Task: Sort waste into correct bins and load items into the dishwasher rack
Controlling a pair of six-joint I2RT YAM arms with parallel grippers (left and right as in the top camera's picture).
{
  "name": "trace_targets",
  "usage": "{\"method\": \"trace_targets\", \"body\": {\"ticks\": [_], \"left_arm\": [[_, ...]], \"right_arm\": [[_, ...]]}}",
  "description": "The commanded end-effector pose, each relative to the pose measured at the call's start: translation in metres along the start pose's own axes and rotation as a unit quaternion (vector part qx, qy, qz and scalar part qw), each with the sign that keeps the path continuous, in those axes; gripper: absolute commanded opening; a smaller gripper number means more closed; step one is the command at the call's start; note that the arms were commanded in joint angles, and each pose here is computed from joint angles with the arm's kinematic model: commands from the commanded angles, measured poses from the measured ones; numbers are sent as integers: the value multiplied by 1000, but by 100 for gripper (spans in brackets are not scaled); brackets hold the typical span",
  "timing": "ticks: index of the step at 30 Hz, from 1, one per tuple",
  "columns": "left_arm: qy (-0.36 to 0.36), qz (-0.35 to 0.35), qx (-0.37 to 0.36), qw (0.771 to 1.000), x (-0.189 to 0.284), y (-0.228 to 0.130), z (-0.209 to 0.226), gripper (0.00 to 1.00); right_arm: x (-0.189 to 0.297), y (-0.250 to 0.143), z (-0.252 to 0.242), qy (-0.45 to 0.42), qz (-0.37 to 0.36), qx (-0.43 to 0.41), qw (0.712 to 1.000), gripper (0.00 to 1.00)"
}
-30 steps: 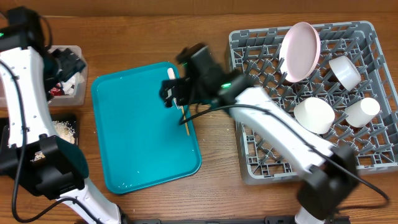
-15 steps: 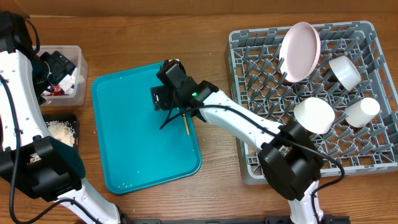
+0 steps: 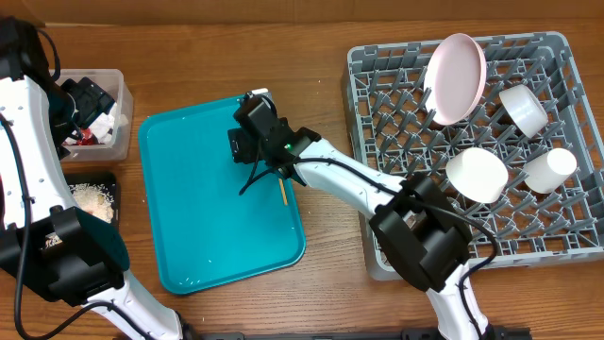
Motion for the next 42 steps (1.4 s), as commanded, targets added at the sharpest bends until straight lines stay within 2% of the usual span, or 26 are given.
{"method": "trace_targets", "body": {"ticks": [1,20,28,36,42], "left_arm": [[-9,-14,9,1000,12,-1,0,100],[-9,-14,9,1000,12,-1,0,100],[-9,-14,9,1000,12,-1,0,100],[-9,-14,9,1000,12,-1,0,100],[-9,-14,9,1000,12,-1,0,100]], "right_arm": [[-14,-6,-9,-18,6,1,1000,81],[-36,-25,-20,-41,36,-6,999,81],[-38,-30,-17,-15,62,-7,998,80],[-38,-33,-18,-12,80,-18,997,72],[-37,-36,-19,-17,87,-17,996,49]]}}
Point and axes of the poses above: each gripper's point midway between its finger pads, its own x axis back along the fingers, its own z axis along the line the jaws close on, y = z × x, the point moved 10 cm from there along x, back along the fingers, and after that the axes turned 11 degrees about -x, right-handed, at the moved point
